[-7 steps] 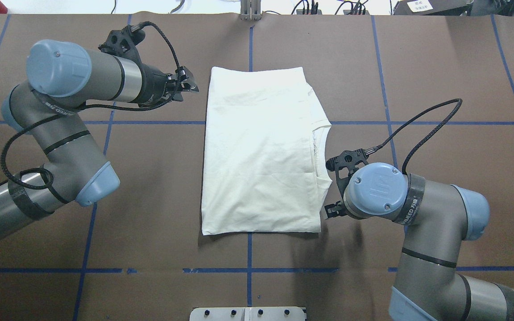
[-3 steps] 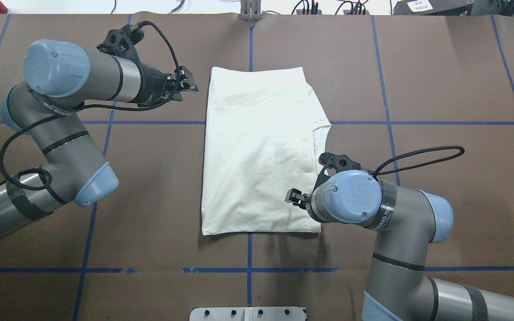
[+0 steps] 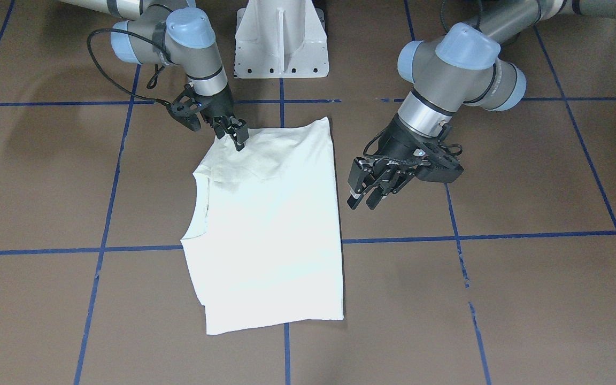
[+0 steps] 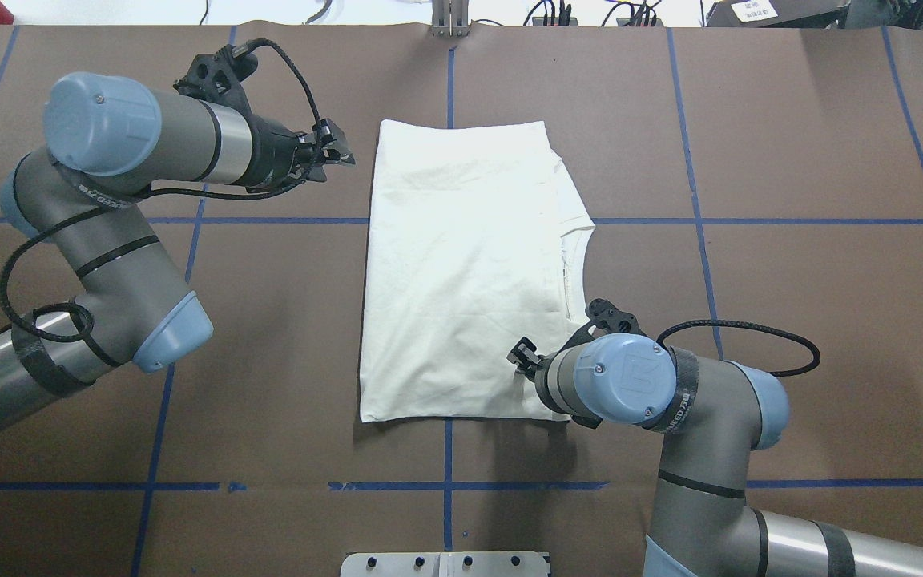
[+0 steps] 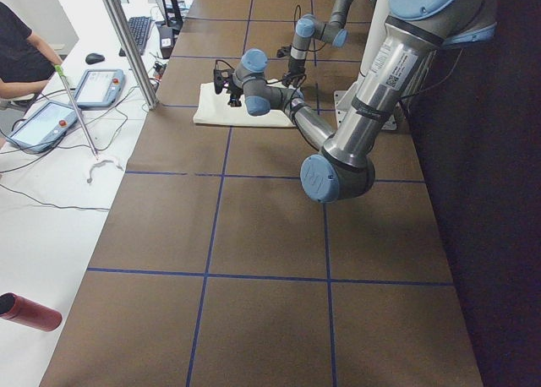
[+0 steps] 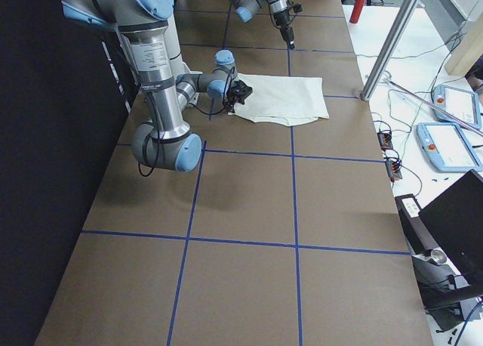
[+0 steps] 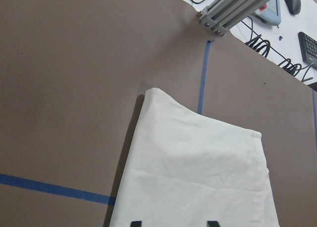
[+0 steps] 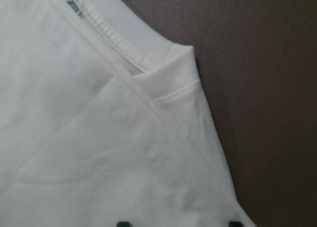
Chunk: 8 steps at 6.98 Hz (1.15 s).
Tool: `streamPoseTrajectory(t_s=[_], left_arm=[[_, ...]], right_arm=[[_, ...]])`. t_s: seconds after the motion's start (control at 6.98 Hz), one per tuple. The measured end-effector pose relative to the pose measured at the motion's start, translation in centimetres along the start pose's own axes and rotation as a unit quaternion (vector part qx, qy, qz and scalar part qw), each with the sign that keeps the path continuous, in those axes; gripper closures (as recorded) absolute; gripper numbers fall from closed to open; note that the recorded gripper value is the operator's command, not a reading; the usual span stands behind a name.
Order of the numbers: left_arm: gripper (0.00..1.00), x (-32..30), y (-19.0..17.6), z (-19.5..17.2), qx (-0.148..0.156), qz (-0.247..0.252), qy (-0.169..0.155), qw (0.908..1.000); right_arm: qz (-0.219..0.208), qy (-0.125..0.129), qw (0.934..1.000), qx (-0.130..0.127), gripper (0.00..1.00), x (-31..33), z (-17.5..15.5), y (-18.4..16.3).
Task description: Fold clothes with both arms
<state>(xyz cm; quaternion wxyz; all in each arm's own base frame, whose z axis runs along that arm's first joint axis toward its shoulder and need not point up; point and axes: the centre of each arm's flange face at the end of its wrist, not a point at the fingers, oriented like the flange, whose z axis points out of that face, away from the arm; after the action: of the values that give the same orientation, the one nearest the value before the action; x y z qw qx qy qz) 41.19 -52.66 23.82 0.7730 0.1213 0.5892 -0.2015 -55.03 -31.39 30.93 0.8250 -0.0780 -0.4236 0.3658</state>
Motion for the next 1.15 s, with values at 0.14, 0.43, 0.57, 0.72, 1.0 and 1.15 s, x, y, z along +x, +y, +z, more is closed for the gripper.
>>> streamPoseTrajectory(t_s=[0.14, 0.43, 0.57, 0.72, 1.0, 1.15], left_arm=[[0.46, 0.0, 0.0, 0.1, 0.000, 0.000, 0.000, 1.0000], [0.45, -0.1, 0.1, 0.1, -0.001, -0.001, -0.001, 1.0000], [0.45, -0.1, 0.2, 0.2, -0.001, -0.001, -0.001, 1.0000], [0.45, -0.1, 0.2, 0.1, -0.001, -0.002, -0.001, 1.0000], [0.45, 0.0, 0.2, 0.1, -0.001, -0.005, 0.000, 1.0000], [0.45, 0.0, 0.2, 0.0, -0.001, -0.006, 0.000, 1.0000]], right_arm=[[0.006, 0.000, 1.0000, -0.001, 0.28, 0.2, -0.1, 0.1], [0.008, -0.005, 0.9999, -0.006, 0.27, 0.3, -1.2, 0.0], [0.008, -0.004, 0.9999, -0.006, 0.27, 0.7, -1.4, -0.1], [0.006, 0.000, 1.0000, -0.005, 0.27, 1.3, -1.2, -0.1], [0.004, 0.006, 1.0000, -0.004, 0.32, 1.9, -0.8, 0.2], [0.003, 0.006, 1.0000, -0.005, 0.40, 2.0, -0.8, 0.2]])
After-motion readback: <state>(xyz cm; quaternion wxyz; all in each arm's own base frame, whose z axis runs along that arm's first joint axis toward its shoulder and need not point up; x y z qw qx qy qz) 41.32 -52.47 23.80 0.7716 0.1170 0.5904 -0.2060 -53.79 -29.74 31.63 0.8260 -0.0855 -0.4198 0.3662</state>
